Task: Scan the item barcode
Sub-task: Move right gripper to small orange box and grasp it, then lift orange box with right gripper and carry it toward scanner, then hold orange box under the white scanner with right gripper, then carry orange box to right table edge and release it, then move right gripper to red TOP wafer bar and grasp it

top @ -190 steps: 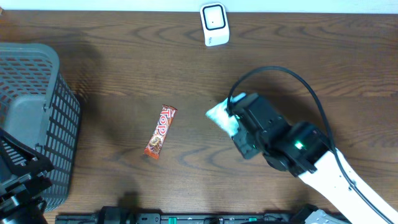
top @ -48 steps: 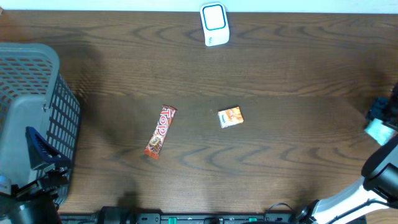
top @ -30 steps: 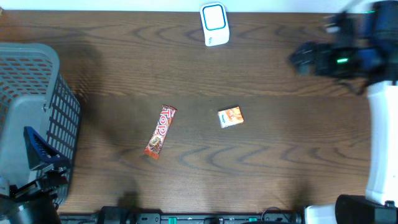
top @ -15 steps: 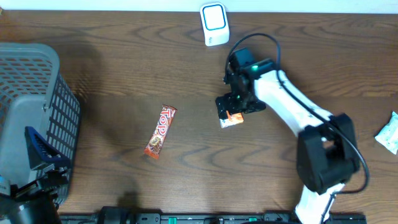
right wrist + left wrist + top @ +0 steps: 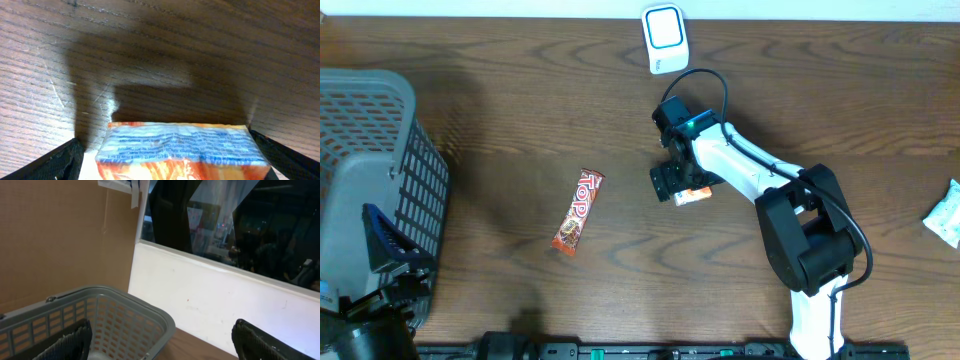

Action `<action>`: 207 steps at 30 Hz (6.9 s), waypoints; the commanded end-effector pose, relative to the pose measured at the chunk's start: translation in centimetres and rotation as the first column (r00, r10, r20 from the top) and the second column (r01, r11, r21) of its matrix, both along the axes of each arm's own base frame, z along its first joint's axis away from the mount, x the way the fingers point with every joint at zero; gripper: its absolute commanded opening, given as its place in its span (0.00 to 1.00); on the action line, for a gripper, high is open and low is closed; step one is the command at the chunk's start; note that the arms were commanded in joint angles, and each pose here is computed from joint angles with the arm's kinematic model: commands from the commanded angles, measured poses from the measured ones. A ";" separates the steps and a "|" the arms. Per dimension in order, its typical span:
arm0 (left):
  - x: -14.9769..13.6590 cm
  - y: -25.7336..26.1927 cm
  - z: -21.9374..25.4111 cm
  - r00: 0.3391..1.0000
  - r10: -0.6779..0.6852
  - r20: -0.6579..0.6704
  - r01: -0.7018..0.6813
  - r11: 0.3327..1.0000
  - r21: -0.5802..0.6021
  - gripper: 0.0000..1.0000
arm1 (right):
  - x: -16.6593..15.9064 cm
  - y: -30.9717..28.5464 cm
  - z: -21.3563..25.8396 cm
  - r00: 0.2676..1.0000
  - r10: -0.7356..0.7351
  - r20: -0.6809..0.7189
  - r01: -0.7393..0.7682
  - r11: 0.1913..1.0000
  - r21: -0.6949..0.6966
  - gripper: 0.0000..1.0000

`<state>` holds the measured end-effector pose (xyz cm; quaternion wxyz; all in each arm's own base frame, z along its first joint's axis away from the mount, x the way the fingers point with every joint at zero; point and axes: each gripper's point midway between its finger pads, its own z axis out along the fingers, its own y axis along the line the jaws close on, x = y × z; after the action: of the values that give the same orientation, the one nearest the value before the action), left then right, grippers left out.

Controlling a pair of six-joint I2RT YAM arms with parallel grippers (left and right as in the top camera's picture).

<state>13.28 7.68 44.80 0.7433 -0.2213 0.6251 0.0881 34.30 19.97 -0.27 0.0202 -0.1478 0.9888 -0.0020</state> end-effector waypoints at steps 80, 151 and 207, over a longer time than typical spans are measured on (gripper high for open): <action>0.6 -0.2 -2.1 1.000 -0.009 -0.027 0.009 1.000 -0.002 0.90 | -9.0 1.1 9.2 0.822 -0.008 -0.570 0.118 0.981 0.156 0.48; 0.1 -0.1 -9.9 0.930 -0.005 -0.367 0.011 1.000 0.016 0.90 | 30.6 -0.6 17.2 0.488 -0.202 0.849 0.047 0.977 0.206 0.33; -0.2 -0.1 -10.8 0.914 -0.004 -0.405 0.012 1.000 0.018 0.90 | -0.8 11.7 12.3 0.993 -0.062 -0.103 0.082 0.974 0.209 0.96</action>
<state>13.29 7.46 34.11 0.5997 -0.1836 0.7671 0.1351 34.56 30.34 15.39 0.0360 -0.1997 0.9710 0.1261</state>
